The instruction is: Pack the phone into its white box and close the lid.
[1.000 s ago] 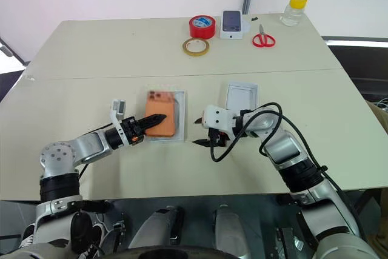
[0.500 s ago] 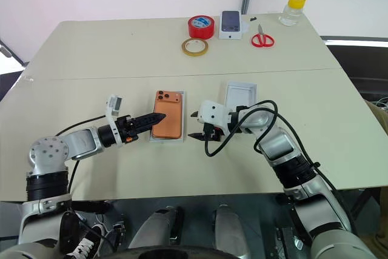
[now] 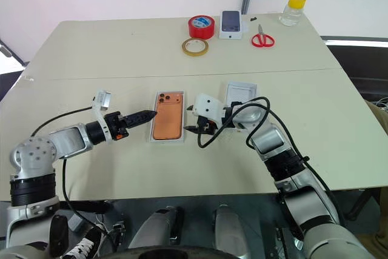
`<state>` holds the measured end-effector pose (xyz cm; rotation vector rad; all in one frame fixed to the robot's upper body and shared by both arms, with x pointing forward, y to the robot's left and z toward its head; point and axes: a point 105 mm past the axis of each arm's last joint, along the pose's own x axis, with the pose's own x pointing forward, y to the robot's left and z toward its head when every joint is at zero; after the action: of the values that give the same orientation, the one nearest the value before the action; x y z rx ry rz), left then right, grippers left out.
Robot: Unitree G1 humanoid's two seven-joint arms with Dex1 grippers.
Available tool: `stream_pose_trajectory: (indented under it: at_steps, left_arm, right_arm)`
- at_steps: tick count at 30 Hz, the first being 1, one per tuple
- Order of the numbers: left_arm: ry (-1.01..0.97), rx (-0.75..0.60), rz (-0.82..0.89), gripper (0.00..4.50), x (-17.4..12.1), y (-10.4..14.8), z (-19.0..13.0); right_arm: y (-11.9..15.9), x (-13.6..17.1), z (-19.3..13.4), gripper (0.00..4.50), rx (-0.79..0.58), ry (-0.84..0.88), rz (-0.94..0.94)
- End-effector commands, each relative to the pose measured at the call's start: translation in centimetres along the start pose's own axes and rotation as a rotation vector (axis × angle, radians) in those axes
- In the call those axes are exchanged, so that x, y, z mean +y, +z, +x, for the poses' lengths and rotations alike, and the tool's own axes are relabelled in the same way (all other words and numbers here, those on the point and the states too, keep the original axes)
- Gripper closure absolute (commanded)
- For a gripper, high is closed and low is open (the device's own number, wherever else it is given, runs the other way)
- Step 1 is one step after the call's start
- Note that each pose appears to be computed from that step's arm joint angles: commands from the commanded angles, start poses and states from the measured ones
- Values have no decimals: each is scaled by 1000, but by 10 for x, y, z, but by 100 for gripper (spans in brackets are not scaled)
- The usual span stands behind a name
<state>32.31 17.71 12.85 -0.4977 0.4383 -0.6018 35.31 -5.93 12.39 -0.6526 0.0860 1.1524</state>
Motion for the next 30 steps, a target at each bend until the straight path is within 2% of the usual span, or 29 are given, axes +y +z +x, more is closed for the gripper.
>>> stream_pose_trajectory:
  at_steps: [1,3,4,5,6,10,14,17,21,27,30]
  left_arm:
    - [165,-69,221,191,23,18,-5]
    - [220,-84,321,293,28,21,1]
    - [230,-81,373,352,28,21,4]
    - [246,-65,448,404,29,18,9]
    - [260,-15,511,439,31,9,16]
    - [234,67,625,439,28,-13,35]
    - [156,151,596,439,16,-38,59]
    - [-30,213,527,439,-19,-59,82]
    - [-204,219,471,439,-63,-67,101]
    - [-326,230,494,439,-102,-77,131]
    - [-322,217,515,439,-106,-76,145]
  right_arm:
    - [5,-30,-7,333,-1,-151,-57]
    - [0,-33,-3,432,26,-170,-75]
    - [-1,-32,-1,450,32,-172,-84]
    - [-2,-31,1,450,38,-172,-94]
    - [-5,-28,5,450,51,-161,-107]
    - [-7,-17,15,450,67,-123,-143]
    - [-10,-5,20,450,87,-82,-176]
    - [-14,-7,10,450,96,-74,-166]
    - [-23,-13,-10,450,138,-76,-167]
    - [-45,-19,-47,450,224,-104,-130]
    - [-55,-16,-62,450,269,-108,-121]
